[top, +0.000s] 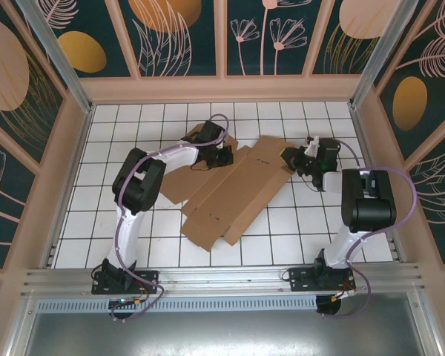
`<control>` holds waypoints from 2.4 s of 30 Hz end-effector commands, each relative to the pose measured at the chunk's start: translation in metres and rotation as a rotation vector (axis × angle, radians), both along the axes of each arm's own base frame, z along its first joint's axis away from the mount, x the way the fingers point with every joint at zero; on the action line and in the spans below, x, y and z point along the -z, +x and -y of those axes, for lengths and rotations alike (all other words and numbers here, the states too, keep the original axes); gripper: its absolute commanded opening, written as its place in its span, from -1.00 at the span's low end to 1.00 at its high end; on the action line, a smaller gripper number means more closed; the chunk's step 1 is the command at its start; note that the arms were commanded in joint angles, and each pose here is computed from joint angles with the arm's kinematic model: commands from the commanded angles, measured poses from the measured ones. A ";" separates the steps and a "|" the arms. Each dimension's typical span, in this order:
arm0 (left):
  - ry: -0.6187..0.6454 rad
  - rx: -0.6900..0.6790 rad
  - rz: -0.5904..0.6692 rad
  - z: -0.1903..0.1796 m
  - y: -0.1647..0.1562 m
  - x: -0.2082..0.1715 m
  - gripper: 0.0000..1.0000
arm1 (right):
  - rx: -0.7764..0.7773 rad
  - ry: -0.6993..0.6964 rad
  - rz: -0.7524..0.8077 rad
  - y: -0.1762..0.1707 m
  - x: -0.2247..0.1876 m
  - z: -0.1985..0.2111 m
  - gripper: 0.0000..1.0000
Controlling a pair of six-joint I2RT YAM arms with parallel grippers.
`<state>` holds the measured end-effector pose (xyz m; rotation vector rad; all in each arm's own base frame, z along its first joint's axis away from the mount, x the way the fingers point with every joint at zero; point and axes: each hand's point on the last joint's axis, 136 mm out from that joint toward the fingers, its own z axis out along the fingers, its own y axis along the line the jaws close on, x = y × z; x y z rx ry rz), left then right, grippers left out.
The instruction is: Fold the paper box
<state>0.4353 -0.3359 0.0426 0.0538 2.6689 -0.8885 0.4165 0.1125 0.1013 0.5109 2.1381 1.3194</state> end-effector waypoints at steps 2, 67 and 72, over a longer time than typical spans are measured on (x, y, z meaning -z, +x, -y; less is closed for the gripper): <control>-0.121 -0.027 0.111 -0.008 -0.004 -0.107 -0.74 | 0.057 -0.062 0.128 0.006 -0.046 0.012 -0.95; -0.024 -0.008 0.036 0.000 -0.062 -0.020 -1.00 | -0.263 -0.975 -0.146 -0.067 0.092 -0.064 -1.00; 0.023 -0.032 -0.020 -0.008 -0.069 0.002 -1.00 | -0.401 -0.879 -0.174 -0.093 0.110 -0.098 -1.00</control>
